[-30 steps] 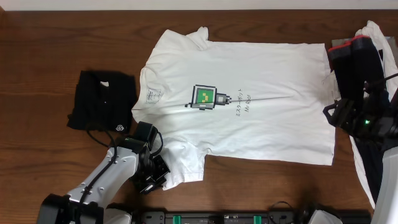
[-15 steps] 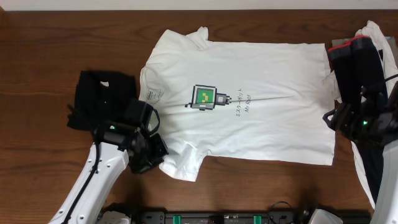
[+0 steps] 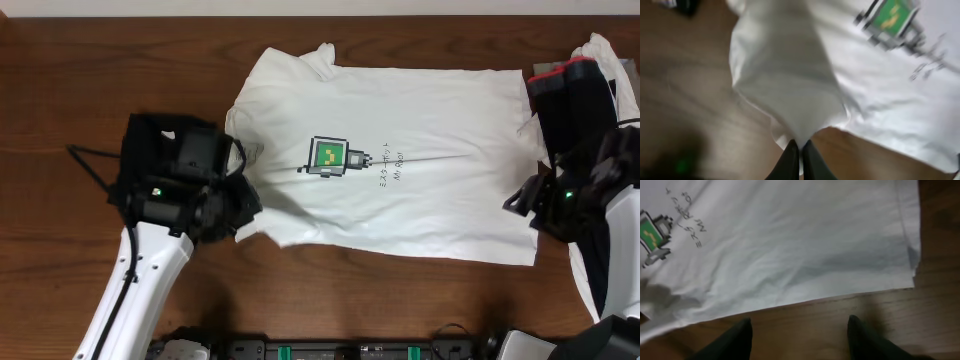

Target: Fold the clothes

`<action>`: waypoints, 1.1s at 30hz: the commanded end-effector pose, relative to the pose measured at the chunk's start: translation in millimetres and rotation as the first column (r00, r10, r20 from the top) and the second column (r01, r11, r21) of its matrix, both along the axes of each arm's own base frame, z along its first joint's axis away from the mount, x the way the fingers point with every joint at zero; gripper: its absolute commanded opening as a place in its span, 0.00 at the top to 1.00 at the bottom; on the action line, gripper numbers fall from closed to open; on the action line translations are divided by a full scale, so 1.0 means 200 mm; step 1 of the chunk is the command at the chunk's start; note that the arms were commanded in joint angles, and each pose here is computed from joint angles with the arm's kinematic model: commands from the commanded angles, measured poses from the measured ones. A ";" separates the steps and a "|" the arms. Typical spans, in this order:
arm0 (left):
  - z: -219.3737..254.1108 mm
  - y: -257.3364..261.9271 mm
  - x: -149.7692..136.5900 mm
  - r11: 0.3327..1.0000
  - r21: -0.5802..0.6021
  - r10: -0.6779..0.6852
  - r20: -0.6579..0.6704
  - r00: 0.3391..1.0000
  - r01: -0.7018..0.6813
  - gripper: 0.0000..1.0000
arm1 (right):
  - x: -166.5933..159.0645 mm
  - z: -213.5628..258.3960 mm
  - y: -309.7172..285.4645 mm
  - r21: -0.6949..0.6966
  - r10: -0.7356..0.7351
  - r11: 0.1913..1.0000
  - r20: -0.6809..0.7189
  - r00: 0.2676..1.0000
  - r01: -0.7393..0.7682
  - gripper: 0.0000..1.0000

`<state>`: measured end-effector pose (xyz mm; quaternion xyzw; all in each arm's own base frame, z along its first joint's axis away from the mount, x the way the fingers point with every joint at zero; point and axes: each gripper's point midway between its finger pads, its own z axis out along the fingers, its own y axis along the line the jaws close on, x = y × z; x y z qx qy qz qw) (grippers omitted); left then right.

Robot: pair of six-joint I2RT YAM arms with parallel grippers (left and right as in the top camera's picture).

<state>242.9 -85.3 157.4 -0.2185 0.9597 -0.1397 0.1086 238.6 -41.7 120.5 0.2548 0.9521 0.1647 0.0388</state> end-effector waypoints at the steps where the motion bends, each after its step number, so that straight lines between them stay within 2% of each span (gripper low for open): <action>1: 0.06 0.03 0.05 0.999 0.037 -0.006 0.058 0.998 0.004 0.94 | -0.05 -0.08 0.03 0.003 0.038 0.999 -0.042 0.998 -0.038 0.40; 7: 0.05 0.03 0.06 0.999 0.045 -0.019 0.050 0.999 0.017 0.94 | -0.18 -0.22 0.09 0.042 0.029 0.999 -0.128 0.991 -0.024 0.39; 13: 0.05 0.03 0.06 0.999 0.045 -0.019 0.050 0.999 0.017 0.94 | -0.24 -0.37 0.11 0.046 -0.051 0.997 -0.169 0.984 0.060 0.37; 18: 0.05 0.03 0.05 0.999 0.046 -0.023 0.050 0.998 0.021 0.94 | -0.27 -0.47 0.00 -0.093 -0.162 0.985 -0.204 0.965 0.146 0.37; 25: 0.05 0.03 0.06 0.999 0.047 -0.026 0.051 0.998 0.024 0.94 | -0.31 -0.49 -0.12 -0.222 -0.215 0.961 -0.218 0.952 0.166 0.34; 33: 0.05 0.03 0.06 0.999 0.047 -0.026 0.051 0.998 0.024 0.94 | -0.33 -0.51 -0.15 -0.252 -0.278 0.942 -0.223 0.934 0.221 0.34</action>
